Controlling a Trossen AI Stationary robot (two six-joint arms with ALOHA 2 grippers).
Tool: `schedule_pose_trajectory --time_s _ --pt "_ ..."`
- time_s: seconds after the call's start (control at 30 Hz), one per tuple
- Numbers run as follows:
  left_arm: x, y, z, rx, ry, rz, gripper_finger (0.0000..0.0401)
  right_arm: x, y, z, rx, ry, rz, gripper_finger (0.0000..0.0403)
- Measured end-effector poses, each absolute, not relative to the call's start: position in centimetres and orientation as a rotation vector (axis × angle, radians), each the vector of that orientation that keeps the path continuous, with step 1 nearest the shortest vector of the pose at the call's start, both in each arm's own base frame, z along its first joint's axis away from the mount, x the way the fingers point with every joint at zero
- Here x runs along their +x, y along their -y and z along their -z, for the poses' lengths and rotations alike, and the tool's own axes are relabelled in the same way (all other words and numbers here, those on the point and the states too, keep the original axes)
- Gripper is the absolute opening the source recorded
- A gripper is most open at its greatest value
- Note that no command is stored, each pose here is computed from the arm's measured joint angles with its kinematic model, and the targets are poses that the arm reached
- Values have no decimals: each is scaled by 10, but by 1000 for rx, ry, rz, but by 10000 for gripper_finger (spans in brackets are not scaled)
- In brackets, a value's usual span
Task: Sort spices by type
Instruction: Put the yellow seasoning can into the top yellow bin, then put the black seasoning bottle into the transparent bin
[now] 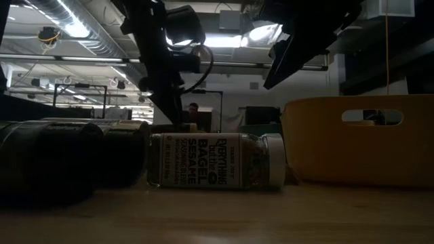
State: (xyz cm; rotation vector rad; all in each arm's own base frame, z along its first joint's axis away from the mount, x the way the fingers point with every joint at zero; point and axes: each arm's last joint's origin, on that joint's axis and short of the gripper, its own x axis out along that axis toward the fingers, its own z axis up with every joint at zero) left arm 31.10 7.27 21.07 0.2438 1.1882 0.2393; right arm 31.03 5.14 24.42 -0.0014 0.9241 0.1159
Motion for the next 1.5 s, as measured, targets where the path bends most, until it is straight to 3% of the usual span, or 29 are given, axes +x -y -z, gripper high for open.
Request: schedule_pose_trajectory --time_s 0.87,1.07,1.5 --pt "308 -73 -216 198 -1180 -325 237 311 -52 -244 5 -921 -126 270" --pt "302 -72 -245 141 -1142 -364 237 313 -52 -247 54 -888 -109 270" --pt "251 -39 -320 11 -816 -349 237 336 -58 -230 173 -827 -156 270"
